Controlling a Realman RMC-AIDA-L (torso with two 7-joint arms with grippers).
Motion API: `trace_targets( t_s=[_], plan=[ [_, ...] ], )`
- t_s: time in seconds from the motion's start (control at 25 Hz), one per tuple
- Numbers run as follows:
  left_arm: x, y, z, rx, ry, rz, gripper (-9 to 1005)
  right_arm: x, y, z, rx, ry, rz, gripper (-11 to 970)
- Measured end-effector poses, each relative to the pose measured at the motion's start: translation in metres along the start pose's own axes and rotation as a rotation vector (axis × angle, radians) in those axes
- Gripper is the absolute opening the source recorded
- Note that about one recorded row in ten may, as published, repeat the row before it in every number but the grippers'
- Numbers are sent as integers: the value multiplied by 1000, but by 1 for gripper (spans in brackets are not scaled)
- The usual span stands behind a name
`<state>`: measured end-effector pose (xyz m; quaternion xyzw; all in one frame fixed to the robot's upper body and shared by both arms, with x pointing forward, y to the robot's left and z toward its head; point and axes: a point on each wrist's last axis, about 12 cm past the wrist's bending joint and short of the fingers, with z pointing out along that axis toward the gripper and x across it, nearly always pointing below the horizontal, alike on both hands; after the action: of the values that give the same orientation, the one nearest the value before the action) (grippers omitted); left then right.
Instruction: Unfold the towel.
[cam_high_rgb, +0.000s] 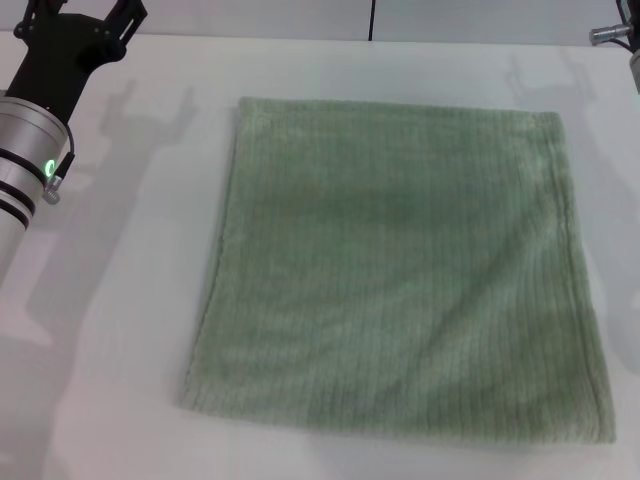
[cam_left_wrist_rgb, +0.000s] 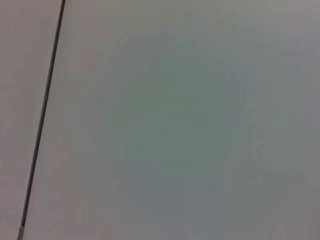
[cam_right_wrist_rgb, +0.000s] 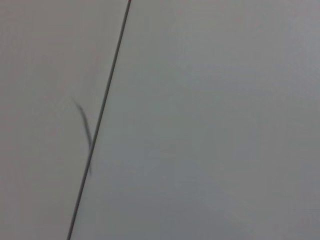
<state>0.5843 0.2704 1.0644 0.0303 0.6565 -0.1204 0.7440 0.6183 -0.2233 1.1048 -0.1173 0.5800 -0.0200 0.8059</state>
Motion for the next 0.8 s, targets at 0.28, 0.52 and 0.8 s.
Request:
trace_targets(
  t_s=[0.28, 0.52, 0.8],
  plan=[
    [0, 0, 0, 2, -2, 0, 859, 0, 1, -1, -2, 2, 0, 714],
    [0, 0, -1, 0, -5, -9, 859, 0, 1, -1, -3, 2, 0, 714],
    [-1, 0, -2, -1, -14, -12, 859, 0, 0, 0, 6, 2, 3, 715]
  ],
)
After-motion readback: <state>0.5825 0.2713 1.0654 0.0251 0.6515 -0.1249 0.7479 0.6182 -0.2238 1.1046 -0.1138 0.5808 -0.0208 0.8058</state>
